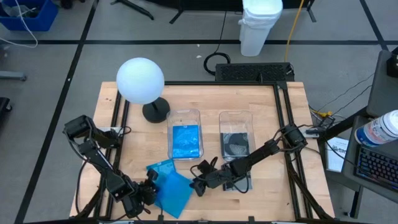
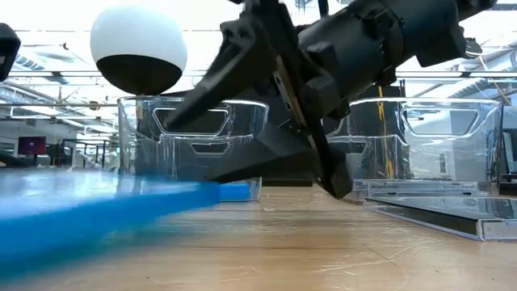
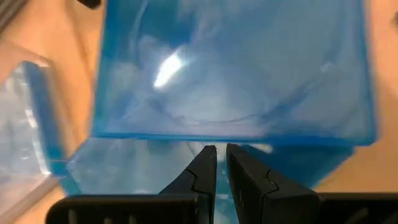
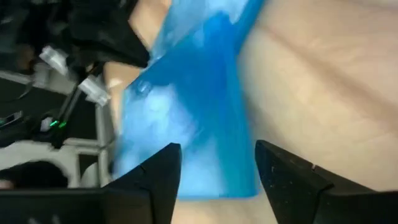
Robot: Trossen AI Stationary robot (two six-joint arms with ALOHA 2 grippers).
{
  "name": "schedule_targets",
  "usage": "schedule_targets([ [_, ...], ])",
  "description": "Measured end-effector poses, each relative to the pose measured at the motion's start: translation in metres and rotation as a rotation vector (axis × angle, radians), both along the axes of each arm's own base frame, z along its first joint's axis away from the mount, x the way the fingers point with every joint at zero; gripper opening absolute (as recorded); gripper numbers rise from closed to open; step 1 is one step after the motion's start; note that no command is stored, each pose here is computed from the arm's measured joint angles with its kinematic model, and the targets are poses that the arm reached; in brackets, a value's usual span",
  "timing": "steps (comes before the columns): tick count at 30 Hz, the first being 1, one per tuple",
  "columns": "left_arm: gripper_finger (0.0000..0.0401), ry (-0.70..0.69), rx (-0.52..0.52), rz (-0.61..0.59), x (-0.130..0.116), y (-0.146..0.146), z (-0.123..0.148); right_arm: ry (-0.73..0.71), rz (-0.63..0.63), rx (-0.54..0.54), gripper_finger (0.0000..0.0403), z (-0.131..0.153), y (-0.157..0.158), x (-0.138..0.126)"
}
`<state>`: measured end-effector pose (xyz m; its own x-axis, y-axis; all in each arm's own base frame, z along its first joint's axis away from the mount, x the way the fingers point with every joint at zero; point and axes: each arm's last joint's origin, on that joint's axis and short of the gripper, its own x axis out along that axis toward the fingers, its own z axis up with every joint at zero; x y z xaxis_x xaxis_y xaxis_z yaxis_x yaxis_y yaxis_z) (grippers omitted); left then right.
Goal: Pick & place jewel cases by type
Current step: Put the blue CD case into the left transparent bin
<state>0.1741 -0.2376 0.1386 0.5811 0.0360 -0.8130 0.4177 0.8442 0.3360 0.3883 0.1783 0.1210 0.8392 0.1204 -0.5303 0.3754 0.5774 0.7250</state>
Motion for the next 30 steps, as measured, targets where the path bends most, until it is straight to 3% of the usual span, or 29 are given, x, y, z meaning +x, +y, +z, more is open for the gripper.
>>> schedule_targets([
  [6, 0.0046, 0.009, 0.042, 0.027, -0.015, 0.004, 0.021, 0.005, -0.018, -0.045, 0.0165, -0.001, -0.004, 0.001],
  [12, 0.0046, 0.050, -0.249, -0.100, -0.027, -0.030, 0.056, 0.046, -0.016, -0.066, 0.0161, -0.004, -0.006, -0.001],
  [18, 0.0007, 0.083, -0.283, -0.133, -0.021, -0.053, 0.022, 0.079, 0.021, -0.083, 0.0175, -0.007, -0.007, -0.003],
  [21, 0.0013, 0.080, -0.327, -0.136, -0.012, -0.064, 0.013, 0.090, 0.038, -0.081, 0.0184, -0.007, -0.008, -0.003],
  [25, 0.0008, 0.093, -0.313, -0.126, -0.001, -0.073, 0.002, 0.100, 0.079, -0.065, 0.0196, -0.007, -0.010, -0.002],
  [30, 0.0012, 0.123, -0.341, -0.141, 0.013, -0.071, -0.004, 0.093, 0.131, -0.036, 0.0209, -0.006, -0.010, 0.000],
])
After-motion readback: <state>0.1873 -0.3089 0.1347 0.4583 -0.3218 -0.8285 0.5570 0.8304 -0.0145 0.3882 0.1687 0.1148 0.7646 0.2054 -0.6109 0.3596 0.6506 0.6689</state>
